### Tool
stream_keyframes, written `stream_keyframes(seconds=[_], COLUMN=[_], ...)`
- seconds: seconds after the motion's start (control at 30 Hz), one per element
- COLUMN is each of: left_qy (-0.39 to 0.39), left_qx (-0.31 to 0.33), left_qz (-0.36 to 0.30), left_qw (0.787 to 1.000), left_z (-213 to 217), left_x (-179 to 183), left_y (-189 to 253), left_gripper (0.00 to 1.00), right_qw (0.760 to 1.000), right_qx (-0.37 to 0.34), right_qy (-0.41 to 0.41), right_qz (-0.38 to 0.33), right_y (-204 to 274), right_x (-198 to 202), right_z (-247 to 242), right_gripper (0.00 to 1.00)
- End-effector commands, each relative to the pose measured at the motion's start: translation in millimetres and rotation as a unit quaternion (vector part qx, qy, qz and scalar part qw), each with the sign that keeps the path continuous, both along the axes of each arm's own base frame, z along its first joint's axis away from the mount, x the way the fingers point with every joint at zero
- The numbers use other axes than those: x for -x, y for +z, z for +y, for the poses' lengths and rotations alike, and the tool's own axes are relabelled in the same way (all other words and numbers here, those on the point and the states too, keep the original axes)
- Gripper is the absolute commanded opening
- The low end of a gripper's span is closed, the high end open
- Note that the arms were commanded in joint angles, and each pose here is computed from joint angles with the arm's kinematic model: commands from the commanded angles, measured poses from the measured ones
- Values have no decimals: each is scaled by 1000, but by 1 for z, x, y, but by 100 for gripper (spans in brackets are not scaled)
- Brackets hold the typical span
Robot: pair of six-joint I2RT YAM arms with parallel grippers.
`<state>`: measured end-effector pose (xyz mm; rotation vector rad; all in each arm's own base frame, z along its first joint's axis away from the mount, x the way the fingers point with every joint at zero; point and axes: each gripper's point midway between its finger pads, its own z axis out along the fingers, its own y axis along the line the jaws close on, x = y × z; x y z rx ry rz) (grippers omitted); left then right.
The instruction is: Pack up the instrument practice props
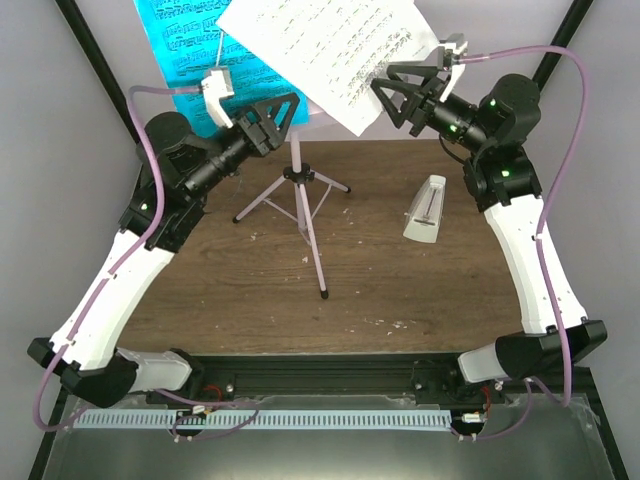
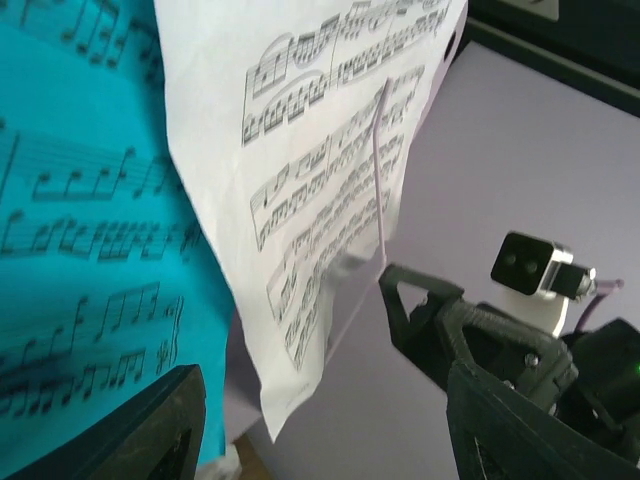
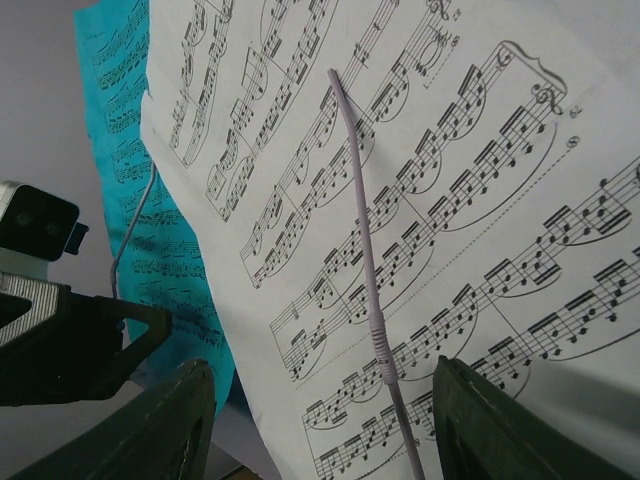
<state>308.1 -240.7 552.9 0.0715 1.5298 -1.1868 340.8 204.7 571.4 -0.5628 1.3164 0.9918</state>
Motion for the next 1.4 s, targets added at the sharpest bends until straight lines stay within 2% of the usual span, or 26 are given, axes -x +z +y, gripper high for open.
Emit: stream_keyframes(seconds=[0.0,0.3,0.5,0.83,1.03,1.27,1.37], left_qy=[25,33,10,-7,-3,0,-1], left_qx=[28,15,-1,-10,-15,-18,-20], left_qz=[-29,-26,-44,-60,-73,-84,-85], left_qw=[999,999,999,998,997,996,996], left_z=[2,-11,-26,-42,-41,-37,-37], left_x=[-16,-39,-45,-55,-51,-46,-45], left_y=[23,17,25,23,23,26,27], left_gripper=[65,62,55,33,9,0,0], right_qw=[999,998,998,996,995,993,995], right_qx=[1,-5,-9,-11,-19,-13,-2], right_qy=[-2,-3,-15,-42,-50,-71,-64], right_qz=[-44,-63,-66,-74,-89,-97,-83], right_y=[19,26,27,32,44,55,51], right_x=[11,13,7,-5,-4,-16,-28], right_z=[7,20,22,19,16,15,22], right_gripper=[60,54,48,43,44,45,44])
